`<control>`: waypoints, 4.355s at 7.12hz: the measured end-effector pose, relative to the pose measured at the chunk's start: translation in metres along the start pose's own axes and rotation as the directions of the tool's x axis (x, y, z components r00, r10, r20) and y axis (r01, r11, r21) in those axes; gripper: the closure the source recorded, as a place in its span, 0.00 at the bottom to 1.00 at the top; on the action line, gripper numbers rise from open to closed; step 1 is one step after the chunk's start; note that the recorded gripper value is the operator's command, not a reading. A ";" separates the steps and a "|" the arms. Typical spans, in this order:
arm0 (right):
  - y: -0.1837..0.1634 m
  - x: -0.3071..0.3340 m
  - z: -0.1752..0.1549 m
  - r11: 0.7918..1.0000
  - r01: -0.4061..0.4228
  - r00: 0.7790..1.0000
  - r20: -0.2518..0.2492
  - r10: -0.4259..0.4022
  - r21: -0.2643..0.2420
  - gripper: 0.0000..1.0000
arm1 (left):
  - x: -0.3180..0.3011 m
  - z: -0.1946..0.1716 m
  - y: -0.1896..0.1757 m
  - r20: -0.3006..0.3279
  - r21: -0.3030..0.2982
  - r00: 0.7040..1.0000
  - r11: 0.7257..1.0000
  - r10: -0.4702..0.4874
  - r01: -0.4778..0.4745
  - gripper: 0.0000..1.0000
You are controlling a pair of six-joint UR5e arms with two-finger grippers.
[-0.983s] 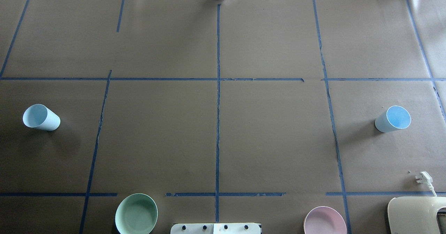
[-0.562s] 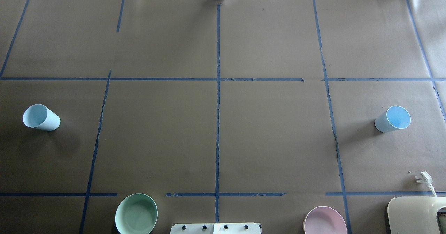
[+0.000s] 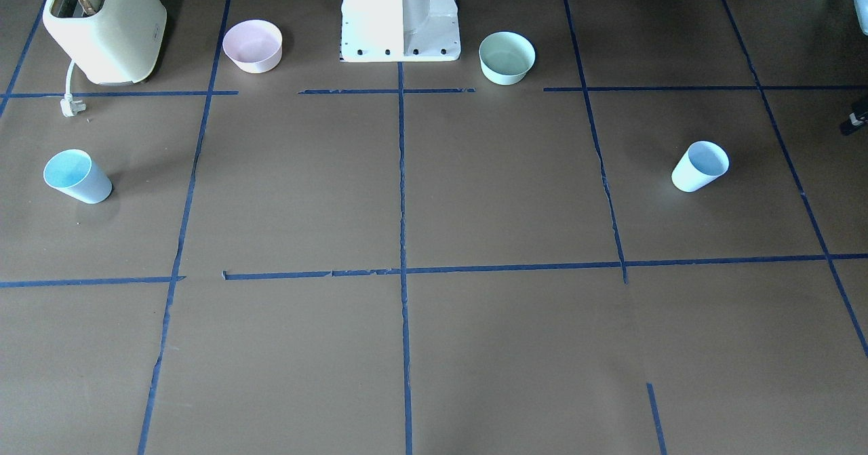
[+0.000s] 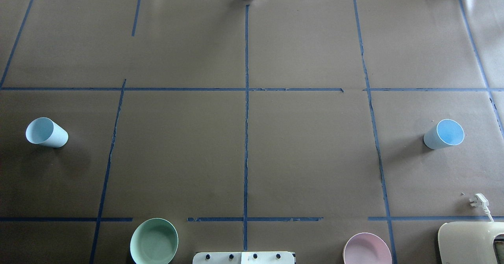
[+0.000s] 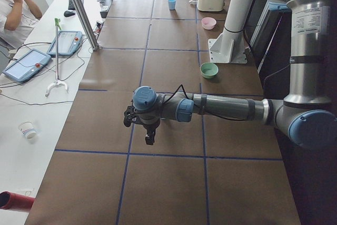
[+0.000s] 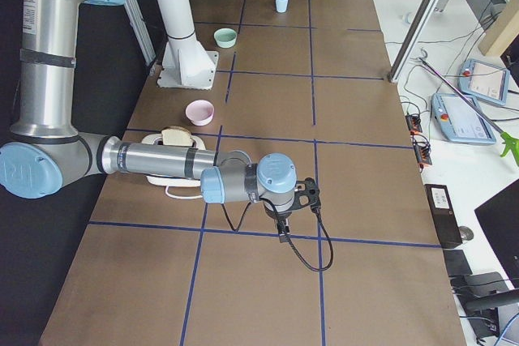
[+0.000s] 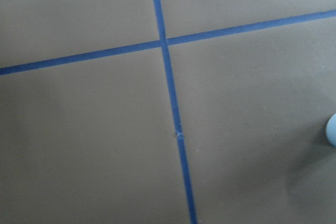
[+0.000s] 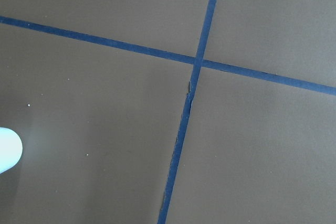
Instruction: Stack blue cups with both arms
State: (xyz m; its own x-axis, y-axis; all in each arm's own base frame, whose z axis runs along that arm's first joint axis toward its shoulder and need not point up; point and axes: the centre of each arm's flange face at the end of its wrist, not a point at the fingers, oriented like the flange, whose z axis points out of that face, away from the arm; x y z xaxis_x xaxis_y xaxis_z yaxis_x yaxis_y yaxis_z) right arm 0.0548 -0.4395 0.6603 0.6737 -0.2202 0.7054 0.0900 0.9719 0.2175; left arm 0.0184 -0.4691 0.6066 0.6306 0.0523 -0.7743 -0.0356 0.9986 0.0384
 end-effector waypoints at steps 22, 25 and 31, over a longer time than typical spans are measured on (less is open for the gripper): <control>0.007 0.004 0.017 0.999 -0.028 0.989 0.142 0.030 -0.015 0.00 | 0.682 0.165 -0.010 -0.061 -0.094 0.970 0.969 -0.236 0.230 0.98; 0.006 0.005 0.018 0.999 -0.029 0.990 0.141 0.031 -0.018 0.00 | 0.687 0.184 -0.002 -0.034 -0.096 0.973 0.970 -0.227 0.223 0.82; -0.009 -0.029 0.033 0.992 -0.122 0.982 0.144 0.126 -0.038 0.00 | 0.686 0.159 -0.018 -0.150 -0.036 0.969 0.980 -0.198 0.194 0.00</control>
State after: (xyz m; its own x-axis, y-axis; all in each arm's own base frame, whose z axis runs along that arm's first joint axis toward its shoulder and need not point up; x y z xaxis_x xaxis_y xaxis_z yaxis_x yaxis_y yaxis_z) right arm 0.0104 -0.4448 0.6596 0.5673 -0.1054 0.8167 0.0349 0.9940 0.1040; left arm 0.5746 -0.4503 0.1748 0.5012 -0.1472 -0.8527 0.0597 0.9890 -0.1356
